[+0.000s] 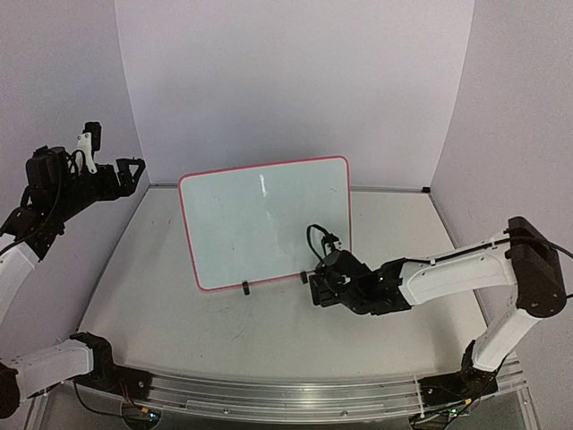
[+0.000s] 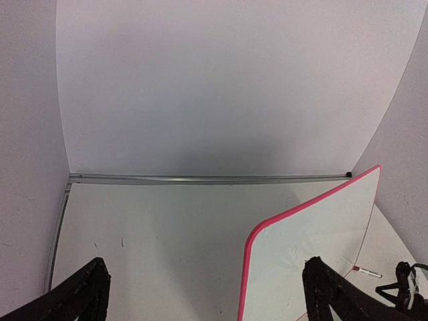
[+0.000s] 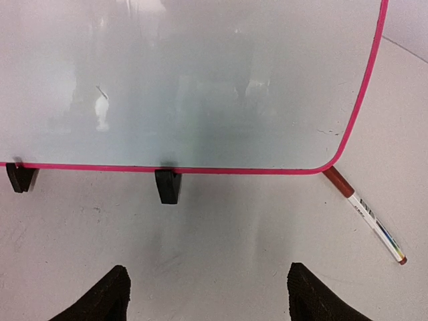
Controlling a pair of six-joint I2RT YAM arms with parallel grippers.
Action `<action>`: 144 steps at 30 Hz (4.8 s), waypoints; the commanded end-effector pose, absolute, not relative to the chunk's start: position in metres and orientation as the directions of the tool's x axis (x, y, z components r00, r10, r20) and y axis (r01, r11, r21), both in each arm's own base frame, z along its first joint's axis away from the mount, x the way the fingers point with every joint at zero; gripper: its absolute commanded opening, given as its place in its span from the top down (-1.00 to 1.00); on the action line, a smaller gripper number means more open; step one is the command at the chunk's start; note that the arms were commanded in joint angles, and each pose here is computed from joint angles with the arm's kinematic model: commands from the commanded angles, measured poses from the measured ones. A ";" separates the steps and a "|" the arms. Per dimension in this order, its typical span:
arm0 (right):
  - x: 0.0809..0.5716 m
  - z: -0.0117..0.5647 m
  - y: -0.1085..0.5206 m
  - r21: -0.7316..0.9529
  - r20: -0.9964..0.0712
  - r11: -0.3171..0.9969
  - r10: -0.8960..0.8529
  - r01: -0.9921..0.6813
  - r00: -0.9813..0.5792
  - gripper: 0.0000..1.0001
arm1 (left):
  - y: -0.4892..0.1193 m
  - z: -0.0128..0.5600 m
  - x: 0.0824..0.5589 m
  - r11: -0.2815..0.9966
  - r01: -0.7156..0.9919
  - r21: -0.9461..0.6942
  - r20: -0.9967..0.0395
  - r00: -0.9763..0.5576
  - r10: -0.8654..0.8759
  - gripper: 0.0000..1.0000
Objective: Write a sentence on the whiteboard
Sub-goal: Move the whiteboard to the center of the board, then pick up the whiteboard marker from the center of the board, then pass from the right arm to the left
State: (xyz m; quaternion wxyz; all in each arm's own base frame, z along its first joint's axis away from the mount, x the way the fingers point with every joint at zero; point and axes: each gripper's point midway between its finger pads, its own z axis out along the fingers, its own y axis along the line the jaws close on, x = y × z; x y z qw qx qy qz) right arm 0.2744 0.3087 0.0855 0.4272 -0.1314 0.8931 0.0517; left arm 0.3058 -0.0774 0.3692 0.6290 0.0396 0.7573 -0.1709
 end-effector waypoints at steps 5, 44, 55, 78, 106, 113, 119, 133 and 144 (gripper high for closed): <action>0.285 0.085 0.243 0.062 -0.637 0.963 -0.163 -0.261 -0.753 -0.48 | -0.054 0.364 0.317 0.967 0.126 -0.223 -0.955 -0.225 -0.191 -0.99; 0.333 0.011 0.160 0.020 -0.262 0.959 -0.266 -0.281 -0.928 0.12 | -0.049 0.367 0.314 0.972 0.109 -0.211 -0.963 -0.191 -0.187 -0.99; 0.331 0.005 0.164 -0.047 -0.235 0.958 -0.287 -0.284 -0.929 0.78 | -0.051 0.367 0.313 0.972 0.119 -0.204 -0.965 -0.192 -0.179 -0.99; 0.275 0.141 0.246 0.024 -0.548 0.858 -0.418 -0.514 -0.724 1.00 | -0.127 0.293 0.269 0.796 0.361 -0.485 -0.768 -0.611 -0.191 -0.93; 0.173 0.205 0.435 0.113 -0.664 0.410 -0.647 -0.905 -0.376 1.00 | -0.303 0.256 0.190 0.442 0.586 -0.679 -0.594 -0.792 0.138 -0.39; 0.166 0.210 0.438 0.116 -0.675 0.389 -0.645 -0.914 -0.359 1.00 | -0.313 0.248 0.192 0.430 0.575 -0.696 -0.573 -0.806 0.148 -0.05; 0.161 0.208 0.441 0.111 -0.673 0.368 -0.655 -0.923 -0.343 1.00 | -0.317 0.246 0.193 0.420 0.574 -0.703 -0.572 -0.807 0.146 0.22; 0.168 0.204 0.441 0.081 -0.679 0.390 -0.652 -0.917 -0.337 1.00 | -0.317 0.234 0.183 0.410 0.548 -0.729 -0.519 -0.833 0.189 0.28; 0.168 0.202 0.440 0.078 -0.678 0.395 -0.652 -0.916 -0.339 1.00 | -0.318 0.234 0.179 0.394 0.552 -0.735 -0.518 -0.832 0.200 0.66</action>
